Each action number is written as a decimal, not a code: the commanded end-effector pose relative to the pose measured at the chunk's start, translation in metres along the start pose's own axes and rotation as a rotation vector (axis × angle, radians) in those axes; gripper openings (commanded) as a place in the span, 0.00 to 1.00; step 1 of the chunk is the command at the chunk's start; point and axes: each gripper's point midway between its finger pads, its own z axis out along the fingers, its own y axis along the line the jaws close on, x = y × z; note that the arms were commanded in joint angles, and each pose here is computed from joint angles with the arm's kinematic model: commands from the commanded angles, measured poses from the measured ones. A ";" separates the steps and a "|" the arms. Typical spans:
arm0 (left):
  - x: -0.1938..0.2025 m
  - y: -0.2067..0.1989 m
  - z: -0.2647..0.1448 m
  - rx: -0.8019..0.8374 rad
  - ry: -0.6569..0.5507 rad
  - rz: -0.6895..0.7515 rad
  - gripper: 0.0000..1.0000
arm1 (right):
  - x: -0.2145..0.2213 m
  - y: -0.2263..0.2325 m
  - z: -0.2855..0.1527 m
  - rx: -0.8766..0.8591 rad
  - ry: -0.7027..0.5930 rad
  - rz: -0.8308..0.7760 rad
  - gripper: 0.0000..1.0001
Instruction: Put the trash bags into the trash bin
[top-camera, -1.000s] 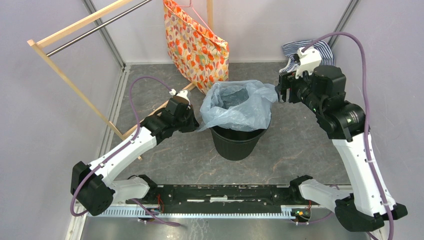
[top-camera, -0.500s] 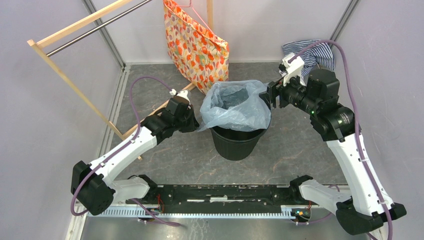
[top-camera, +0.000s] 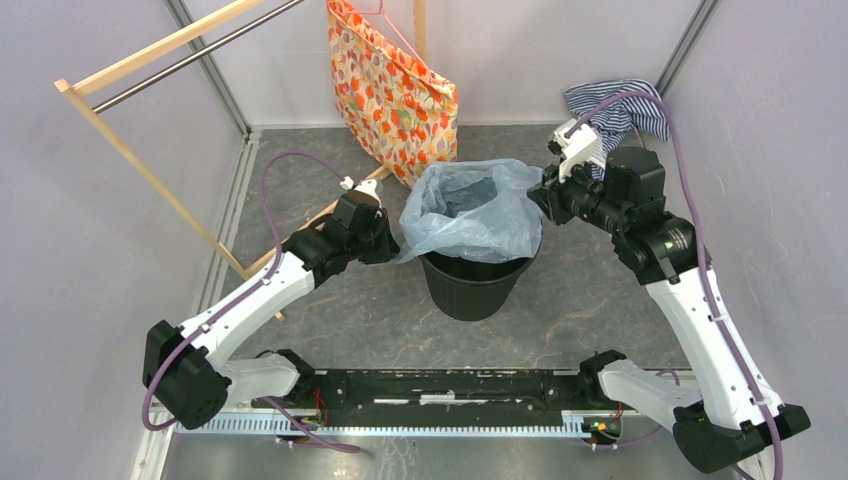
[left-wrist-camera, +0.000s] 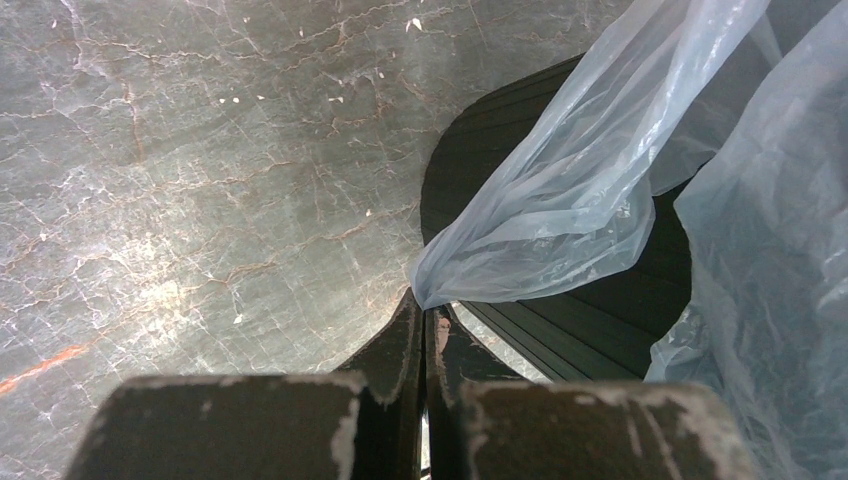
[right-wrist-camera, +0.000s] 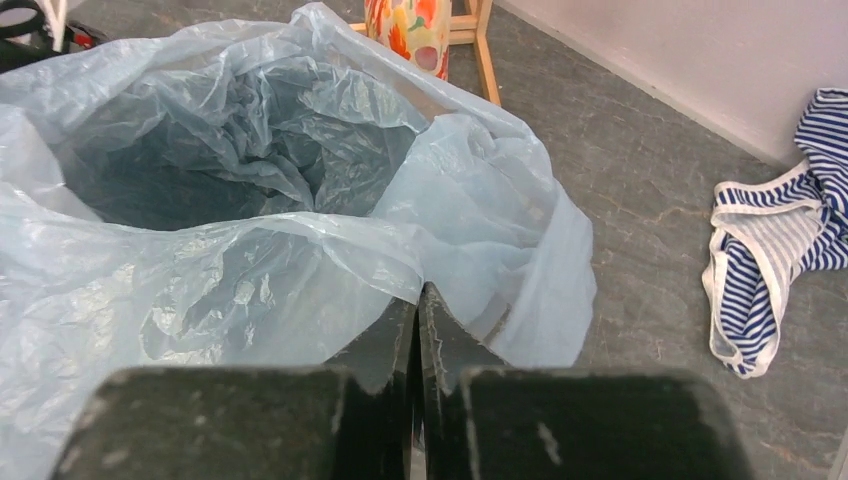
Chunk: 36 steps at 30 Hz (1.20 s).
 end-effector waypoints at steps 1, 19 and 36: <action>-0.020 -0.020 -0.009 0.070 -0.056 0.009 0.02 | -0.009 0.001 -0.027 0.043 -0.049 0.043 0.03; 0.010 -0.019 -0.012 0.126 0.013 -0.060 0.02 | 0.109 0.040 -0.058 0.010 0.046 0.279 0.00; 0.043 0.006 0.038 0.007 0.121 -0.094 0.02 | 0.164 0.050 -0.030 -0.025 0.074 0.384 0.00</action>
